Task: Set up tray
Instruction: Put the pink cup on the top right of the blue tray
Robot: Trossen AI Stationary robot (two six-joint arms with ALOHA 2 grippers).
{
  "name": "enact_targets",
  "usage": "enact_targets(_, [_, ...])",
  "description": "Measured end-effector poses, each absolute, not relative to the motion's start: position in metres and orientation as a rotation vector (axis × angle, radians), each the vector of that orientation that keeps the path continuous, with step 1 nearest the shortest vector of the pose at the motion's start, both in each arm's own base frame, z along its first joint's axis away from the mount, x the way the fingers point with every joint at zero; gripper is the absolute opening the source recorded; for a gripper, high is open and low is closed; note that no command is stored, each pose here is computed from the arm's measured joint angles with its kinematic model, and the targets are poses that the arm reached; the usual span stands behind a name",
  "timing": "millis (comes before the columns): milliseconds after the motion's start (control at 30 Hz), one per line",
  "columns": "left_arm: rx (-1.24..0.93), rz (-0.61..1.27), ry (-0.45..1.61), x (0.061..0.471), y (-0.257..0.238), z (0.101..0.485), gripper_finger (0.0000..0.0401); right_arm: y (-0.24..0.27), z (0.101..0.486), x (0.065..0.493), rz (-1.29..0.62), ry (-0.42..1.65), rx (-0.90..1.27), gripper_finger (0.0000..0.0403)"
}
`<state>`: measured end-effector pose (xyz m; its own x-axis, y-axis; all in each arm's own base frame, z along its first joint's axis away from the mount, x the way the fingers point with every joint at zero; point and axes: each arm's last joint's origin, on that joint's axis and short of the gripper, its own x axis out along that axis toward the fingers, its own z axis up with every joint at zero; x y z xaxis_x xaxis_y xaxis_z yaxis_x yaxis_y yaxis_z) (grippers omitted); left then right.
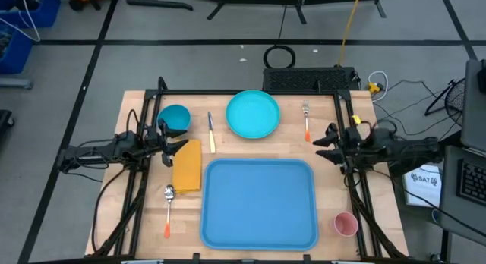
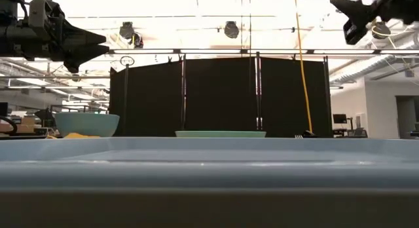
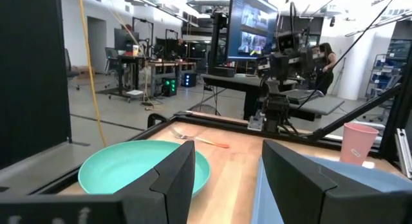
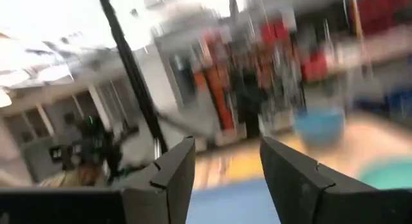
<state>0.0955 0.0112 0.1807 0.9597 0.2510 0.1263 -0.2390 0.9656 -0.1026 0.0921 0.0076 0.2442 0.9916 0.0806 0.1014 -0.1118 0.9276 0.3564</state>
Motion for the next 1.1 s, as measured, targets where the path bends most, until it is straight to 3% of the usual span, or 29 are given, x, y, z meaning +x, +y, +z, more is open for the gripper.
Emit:
enact_targets(267, [-0.087, 0.256, -0.116, 0.096, 0.011, 0.178, 0.0186, 0.022, 0.257, 0.117, -0.072, 0.774, 0.653, 0.0156])
enact_targets(400, [-0.086, 0.258, -0.108, 0.096, 0.011, 0.178, 0.0186, 0.04, 0.249, 0.131, -0.006, 1.075, 0.846, 0.0138])
enact_targets(533, [-0.078, 0.268, -0.107, 0.096, 0.012, 0.178, 0.0186, 0.06, 0.248, 0.135, 0.014, 1.212, 0.916, 0.0117])
enact_targets(800, [-0.068, 0.275, -0.106, 0.096, 0.012, 0.178, 0.0186, 0.102, 0.275, 0.119, -0.112, 1.271, 0.924, 0.0058])
enact_targets(967, [-0.062, 0.276, -0.099, 0.096, 0.012, 0.177, 0.0186, 0.144, 0.3, 0.105, -0.162, 1.224, 0.826, 0.0007])
enact_targets(1100, [-0.062, 0.277, -0.095, 0.096, 0.012, 0.177, 0.0186, 0.164, 0.305, 0.096, -0.265, 1.208, 0.74, 0.0006])
